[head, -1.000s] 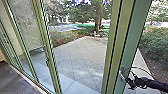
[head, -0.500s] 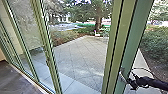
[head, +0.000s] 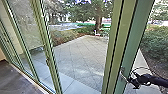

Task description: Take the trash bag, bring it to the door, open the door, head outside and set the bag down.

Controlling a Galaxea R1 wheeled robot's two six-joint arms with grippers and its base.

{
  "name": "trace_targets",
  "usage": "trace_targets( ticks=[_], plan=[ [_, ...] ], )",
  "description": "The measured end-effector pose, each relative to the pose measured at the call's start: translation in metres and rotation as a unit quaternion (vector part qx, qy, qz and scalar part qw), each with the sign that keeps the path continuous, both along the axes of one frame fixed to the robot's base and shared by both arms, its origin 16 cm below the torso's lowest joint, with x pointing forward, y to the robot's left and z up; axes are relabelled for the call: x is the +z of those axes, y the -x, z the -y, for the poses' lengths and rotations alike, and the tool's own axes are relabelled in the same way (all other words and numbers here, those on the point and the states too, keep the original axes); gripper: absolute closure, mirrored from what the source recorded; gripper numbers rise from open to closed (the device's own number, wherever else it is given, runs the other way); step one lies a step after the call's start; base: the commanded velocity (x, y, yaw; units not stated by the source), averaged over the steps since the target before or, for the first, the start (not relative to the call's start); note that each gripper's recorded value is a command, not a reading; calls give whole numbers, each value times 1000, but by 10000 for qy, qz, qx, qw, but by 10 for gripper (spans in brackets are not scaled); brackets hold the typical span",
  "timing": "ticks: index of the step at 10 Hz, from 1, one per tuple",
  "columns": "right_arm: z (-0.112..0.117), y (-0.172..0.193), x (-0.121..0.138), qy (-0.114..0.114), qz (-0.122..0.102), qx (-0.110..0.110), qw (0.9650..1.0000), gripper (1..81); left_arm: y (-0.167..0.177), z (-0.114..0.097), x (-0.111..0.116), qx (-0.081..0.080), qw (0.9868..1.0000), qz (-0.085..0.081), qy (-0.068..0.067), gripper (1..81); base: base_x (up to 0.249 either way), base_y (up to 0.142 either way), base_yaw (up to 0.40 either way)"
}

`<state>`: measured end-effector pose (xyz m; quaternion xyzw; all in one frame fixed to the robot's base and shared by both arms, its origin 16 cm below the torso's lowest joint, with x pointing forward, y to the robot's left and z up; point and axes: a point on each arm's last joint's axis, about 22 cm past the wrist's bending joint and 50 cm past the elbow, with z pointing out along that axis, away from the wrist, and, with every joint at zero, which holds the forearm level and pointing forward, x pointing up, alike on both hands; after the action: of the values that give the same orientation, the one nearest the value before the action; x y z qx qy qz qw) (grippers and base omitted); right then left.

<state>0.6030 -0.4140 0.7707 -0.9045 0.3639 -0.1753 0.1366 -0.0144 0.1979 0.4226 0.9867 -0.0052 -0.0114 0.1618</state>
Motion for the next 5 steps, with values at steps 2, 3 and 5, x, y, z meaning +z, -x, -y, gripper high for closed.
trace_targets(
  ticks=[2, 3, 5],
  plan=[
    [7, -11, 22, 21, 98, 12, 9999, 10, 1, 0, 0, 2, 10000, -9, 0, 811, 0, 0, 0],
    [11, -17, 37, 26, 186, 44, 9998, 10, 1, 0, 0, 2, 10000, -13, 0, 811, 0, 0, 0],
    [16, -31, 68, 96, 447, 211, 9987, 10, -1, 0, 0, 1, 10000, 7, 0, 811, 0, 0, 0]
  ],
)
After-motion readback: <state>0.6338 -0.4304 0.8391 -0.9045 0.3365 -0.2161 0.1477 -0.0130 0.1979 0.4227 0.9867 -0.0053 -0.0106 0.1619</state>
